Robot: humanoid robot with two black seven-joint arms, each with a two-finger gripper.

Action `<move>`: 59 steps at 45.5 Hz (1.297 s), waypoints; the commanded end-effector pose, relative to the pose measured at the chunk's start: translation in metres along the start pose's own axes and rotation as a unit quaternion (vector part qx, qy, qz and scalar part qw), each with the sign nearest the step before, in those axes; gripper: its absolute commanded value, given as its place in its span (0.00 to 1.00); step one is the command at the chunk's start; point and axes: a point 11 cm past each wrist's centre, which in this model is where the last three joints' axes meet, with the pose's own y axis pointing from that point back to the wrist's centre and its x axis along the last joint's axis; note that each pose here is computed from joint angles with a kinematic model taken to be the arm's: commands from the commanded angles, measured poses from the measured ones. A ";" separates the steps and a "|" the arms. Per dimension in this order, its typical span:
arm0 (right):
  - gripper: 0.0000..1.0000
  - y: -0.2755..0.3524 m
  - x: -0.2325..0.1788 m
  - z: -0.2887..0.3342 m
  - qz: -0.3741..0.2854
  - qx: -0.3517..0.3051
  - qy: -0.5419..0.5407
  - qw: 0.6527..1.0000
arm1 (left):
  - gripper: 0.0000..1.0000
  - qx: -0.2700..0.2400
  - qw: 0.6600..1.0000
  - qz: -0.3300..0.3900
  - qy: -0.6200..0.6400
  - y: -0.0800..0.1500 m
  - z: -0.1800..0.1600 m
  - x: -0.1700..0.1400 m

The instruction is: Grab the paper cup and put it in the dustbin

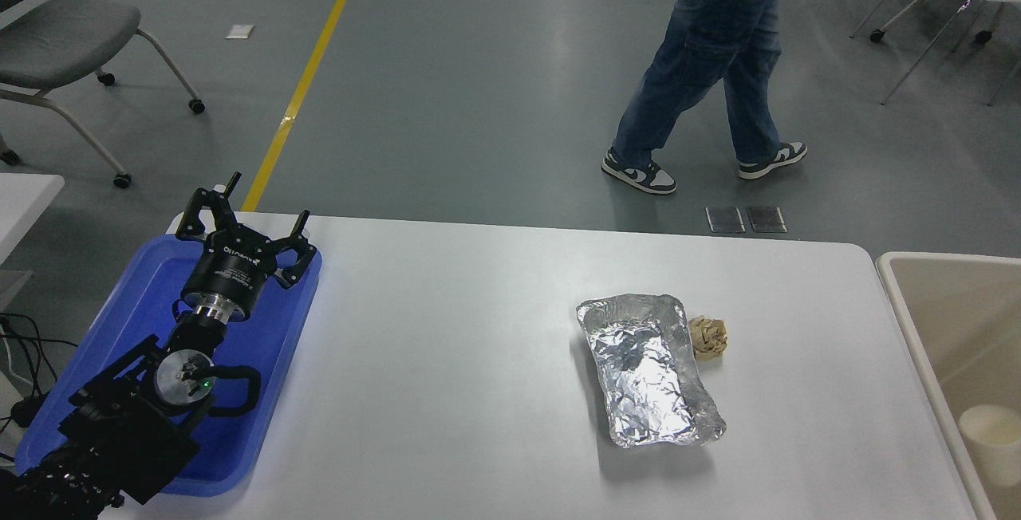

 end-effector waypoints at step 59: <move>1.00 0.261 0.198 -0.269 -0.173 0.211 0.229 0.934 | 1.00 0.000 1.000 0.000 0.000 0.000 0.000 0.000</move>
